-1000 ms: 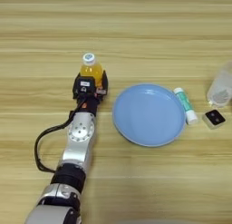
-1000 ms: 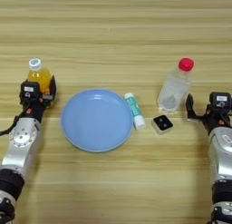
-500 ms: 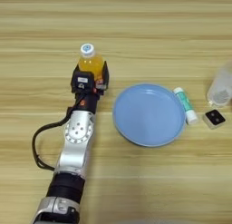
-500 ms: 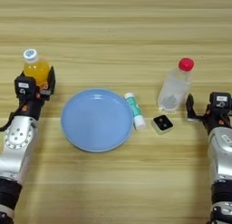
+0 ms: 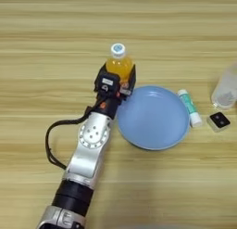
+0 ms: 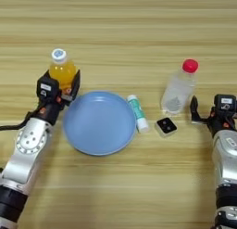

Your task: Move the objects on the table

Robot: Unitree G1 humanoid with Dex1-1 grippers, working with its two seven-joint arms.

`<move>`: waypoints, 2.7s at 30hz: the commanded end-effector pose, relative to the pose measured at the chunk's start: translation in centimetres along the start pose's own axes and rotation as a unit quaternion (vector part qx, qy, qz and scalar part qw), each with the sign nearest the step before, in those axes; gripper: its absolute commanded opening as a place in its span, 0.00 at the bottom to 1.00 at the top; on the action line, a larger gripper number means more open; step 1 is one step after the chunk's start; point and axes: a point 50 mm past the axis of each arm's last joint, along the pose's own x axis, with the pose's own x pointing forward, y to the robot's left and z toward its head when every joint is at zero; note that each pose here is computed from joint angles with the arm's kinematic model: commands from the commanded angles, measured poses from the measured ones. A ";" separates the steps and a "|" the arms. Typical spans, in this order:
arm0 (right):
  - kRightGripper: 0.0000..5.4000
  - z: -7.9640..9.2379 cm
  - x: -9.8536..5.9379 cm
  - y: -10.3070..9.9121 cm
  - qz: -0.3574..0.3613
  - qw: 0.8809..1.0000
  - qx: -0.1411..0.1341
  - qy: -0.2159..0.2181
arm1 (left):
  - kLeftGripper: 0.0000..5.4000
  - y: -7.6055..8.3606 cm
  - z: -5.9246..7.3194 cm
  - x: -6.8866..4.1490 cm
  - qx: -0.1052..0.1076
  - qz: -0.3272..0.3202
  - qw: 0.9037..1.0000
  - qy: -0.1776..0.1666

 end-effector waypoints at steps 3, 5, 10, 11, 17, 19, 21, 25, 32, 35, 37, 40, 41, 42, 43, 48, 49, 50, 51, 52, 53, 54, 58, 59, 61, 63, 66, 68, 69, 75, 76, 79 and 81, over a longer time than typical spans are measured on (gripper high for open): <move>1.00 0.3 0.1 0.2 -0.001 1.000 0.002 -0.007 | 0.62 -4.5 -0.7 -0.2 -0.057 -0.045 0.997 0.017; 1.00 0.3 0.1 0.3 -0.002 1.000 0.002 -0.007 | 0.62 -5.2 -1.0 -0.4 -0.060 -0.057 0.996 0.023; 1.00 0.4 0.1 0.2 -0.003 1.000 0.002 -0.009 | 0.62 -6.3 -1.7 -0.9 -0.067 -0.075 0.994 0.036; 1.00 0.4 0.1 0.2 -0.004 1.000 0.002 -0.009 | 0.62 -6.4 -1.8 -0.9 -0.067 -0.076 0.994 0.038; 1.00 0.4 0.0 0.2 -0.004 1.000 0.002 -0.009 | 0.62 -6.5 -2.5 -1.2 -0.068 -0.077 0.993 0.049; 1.00 0.4 0.0 0.2 -0.004 1.000 0.002 -0.009 | 0.62 -6.4 -2.6 -1.2 -0.068 -0.075 0.994 0.048; 1.00 0.4 0.0 0.2 -0.004 1.000 0.002 -0.010 | 0.62 -6.2 -2.7 -1.2 -0.067 -0.072 0.994 0.050; 1.00 0.4 0.0 0.2 -0.005 1.000 0.001 -0.010 | 0.62 -6.0 -2.9 -1.2 -0.064 -0.068 0.994 0.052; 1.00 0.4 0.0 0.3 -0.005 1.000 0.001 -0.010 | 0.73 -5.6 -3.2 -1.2 -0.056 -0.055 0.995 0.059; 1.00 0.4 0.0 0.3 -0.005 1.000 0.001 -0.010 | 0.78 -5.5 -3.3 -1.2 -0.054 -0.054 0.995 0.061; 1.00 0.4 0.0 0.2 -0.005 1.000 0.001 -0.010 | 0.82 -5.5 -3.3 -1.2 -0.053 -0.053 0.995 0.061; 1.00 0.4 0.0 0.3 -0.005 1.000 0.000 -0.010 | 0.88 -5.4 -3.3 -1.2 -0.052 -0.052 0.995 0.061; 1.00 0.4 0.0 0.3 -0.005 1.000 0.000 -0.010 | 0.90 -5.4 -3.3 -1.2 -0.052 -0.051 0.995 0.061; 1.00 0.4 0.0 0.3 -0.005 1.000 0.000 -0.009 | 0.90 -5.3 -3.3 -1.2 -0.052 -0.051 0.995 0.061; 1.00 0.3 0.0 0.3 -0.005 1.000 0.000 -0.009 | 0.94 -5.3 -3.3 -1.2 -0.052 -0.051 0.995 0.061; 1.00 0.3 0.0 0.3 -0.004 1.000 0.000 -0.009 | 1.00 -5.2 -3.4 -1.2 -0.050 -0.049 0.996 0.061; 1.00 0.3 0.0 0.3 -0.004 1.000 0.000 -0.009 | 1.00 -5.1 -3.4 -1.2 -0.050 -0.049 0.996 0.061; 1.00 0.3 0.0 0.3 -0.004 1.000 0.000 -0.009 | 1.00 -5.1 -3.3 -1.2 -0.050 -0.048 0.996 0.061; 1.00 0.3 0.0 0.4 -0.003 1.000 0.000 -0.009 | 1.00 -5.1 -3.3 -1.2 -0.050 -0.048 0.996 0.061; 1.00 0.3 0.0 0.4 -0.003 1.000 0.000 -0.009 | 1.00 -5.0 -3.3 -1.2 -0.050 -0.047 0.996 0.060; 1.00 0.3 0.0 0.4 -0.003 1.000 0.000 -0.009 | 1.00 -5.0 -3.4 -1.2 -0.049 -0.046 0.996 0.060; 1.00 0.3 0.0 0.4 -0.003 1.000 0.000 -0.009 | 1.00 -4.8 -3.4 -1.2 -0.049 -0.044 0.996 0.061; 1.00 0.3 0.0 0.4 -0.003 1.000 0.000 -0.009 | 1.00 -4.4 -3.4 -1.2 -0.047 -0.034 0.997 0.059; 1.00 0.3 0.0 0.4 -0.003 1.000 0.000 -0.009 | 1.00 -4.3 -3.4 -1.2 -0.047 -0.032 0.997 0.058; 1.00 0.3 0.0 0.4 -0.003 1.000 0.000 -0.009 | 1.00 -4.2 -3.4 -1.2 -0.047 -0.030 0.997 0.058; 1.00 0.3 0.0 0.4 -0.003 1.000 0.000 -0.009 | 1.00 -4.2 -3.4 -1.2 -0.047 -0.029 0.997 0.058; 1.00 0.3 0.0 0.5 -0.003 1.000 0.000 -0.009 | 1.00 -4.1 -3.4 -1.2 -0.047 -0.027 0.997 0.058; 1.00 0.3 0.1 0.5 -0.003 1.000 0.000 -0.009 | 1.00 -4.1 -3.4 -1.2 -0.047 -0.026 0.997 0.059; 1.00 0.3 0.1 0.5 -0.003 1.000 0.000 -0.009 | 1.00 -4.1 -3.4 -1.1 -0.047 -0.026 0.997 0.059; 1.00 0.4 0.0 0.5 -0.003 1.000 0.001 -0.011 | 1.00 -4.0 -3.2 -1.2 -0.052 -0.027 0.997 0.054; 1.00 0.4 0.0 0.5 -0.003 1.000 0.000 -0.011 | 1.00 -4.0 -2.9 -1.1 -0.060 -0.027 0.997 0.046; 1.00 0.4 0.0 0.4 -0.003 1.000 0.000 -0.011 | 1.00 -3.9 -2.2 -1.1 -0.067 -0.028 0.997 0.033; 1.00 0.4 0.1 0.4 -0.003 1.000 0.000 -0.011 | 1.00 -3.8 -2.2 -1.1 -0.066 -0.028 0.997 0.034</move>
